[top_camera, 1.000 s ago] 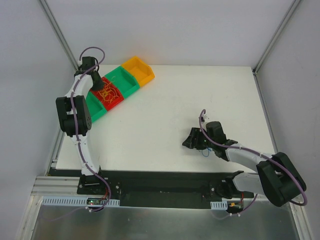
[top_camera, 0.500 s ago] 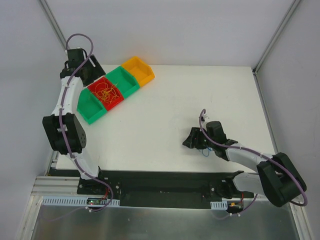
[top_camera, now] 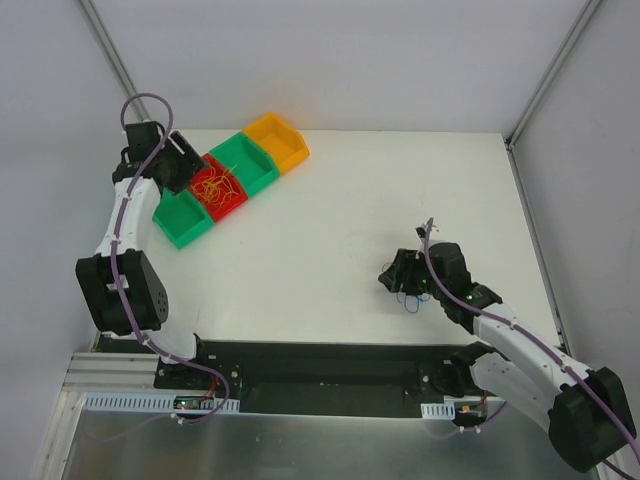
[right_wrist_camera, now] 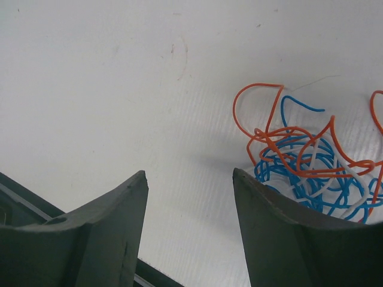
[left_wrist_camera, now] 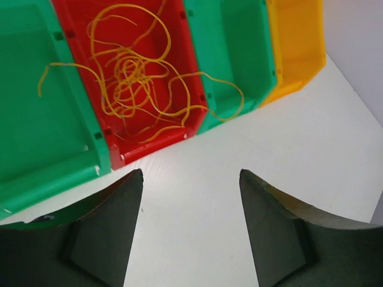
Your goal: Untangle the cables
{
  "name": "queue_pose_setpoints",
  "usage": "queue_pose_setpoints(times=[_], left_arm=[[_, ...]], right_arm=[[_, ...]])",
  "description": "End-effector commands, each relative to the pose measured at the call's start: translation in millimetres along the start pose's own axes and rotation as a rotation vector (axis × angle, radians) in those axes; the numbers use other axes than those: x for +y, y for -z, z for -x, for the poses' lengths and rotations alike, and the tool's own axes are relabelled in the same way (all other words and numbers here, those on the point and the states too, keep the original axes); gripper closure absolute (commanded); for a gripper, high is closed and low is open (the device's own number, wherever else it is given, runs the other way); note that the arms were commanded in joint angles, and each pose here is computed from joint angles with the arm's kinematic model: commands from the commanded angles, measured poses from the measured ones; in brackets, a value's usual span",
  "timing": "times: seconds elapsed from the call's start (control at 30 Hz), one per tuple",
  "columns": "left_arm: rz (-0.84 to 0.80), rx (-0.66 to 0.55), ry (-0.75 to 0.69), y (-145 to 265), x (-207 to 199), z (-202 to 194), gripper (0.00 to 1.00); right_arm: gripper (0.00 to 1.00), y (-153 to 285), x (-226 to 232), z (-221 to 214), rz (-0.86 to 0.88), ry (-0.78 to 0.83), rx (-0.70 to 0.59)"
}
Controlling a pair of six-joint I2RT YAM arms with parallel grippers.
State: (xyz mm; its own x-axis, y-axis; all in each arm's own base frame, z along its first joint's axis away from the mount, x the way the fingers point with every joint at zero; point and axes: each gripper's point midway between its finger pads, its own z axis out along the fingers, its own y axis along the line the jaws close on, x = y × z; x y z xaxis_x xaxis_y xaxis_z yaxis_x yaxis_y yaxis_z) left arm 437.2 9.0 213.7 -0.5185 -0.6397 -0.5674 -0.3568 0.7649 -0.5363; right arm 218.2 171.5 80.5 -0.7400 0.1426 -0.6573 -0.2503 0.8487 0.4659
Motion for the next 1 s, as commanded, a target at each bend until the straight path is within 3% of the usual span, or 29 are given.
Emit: queue_pose_setpoints(times=[0.0, 0.07, 0.27, 0.77, 0.97], left_arm=[[0.043, 0.000, 0.249, -24.6, 30.1, 29.4, 0.46], [0.049, 0.043, 0.293, -42.2, 35.7, 34.6, 0.55], [0.161, 0.050, 0.398, -66.8, 57.2, 33.5, 0.50], [0.235, 0.076, 0.477, -99.3, 82.8, 14.9, 0.60], [0.232, 0.058, 0.412, -105.8, 75.7, 18.1, 0.85]], right_arm=[[0.39, 11.0, -3.8, 15.7, -0.058, -0.001, -0.037], [0.39, 14.7, -3.2, 17.5, -0.067, 0.001, -0.032], [0.39, 24.0, -5.2, 17.4, -0.076, 0.013, -0.047], [0.39, 31.4, -14.2, 19.3, -0.114, 0.043, -0.067], [0.39, 26.5, -12.8, 17.6, -0.107, 0.031, -0.050]])
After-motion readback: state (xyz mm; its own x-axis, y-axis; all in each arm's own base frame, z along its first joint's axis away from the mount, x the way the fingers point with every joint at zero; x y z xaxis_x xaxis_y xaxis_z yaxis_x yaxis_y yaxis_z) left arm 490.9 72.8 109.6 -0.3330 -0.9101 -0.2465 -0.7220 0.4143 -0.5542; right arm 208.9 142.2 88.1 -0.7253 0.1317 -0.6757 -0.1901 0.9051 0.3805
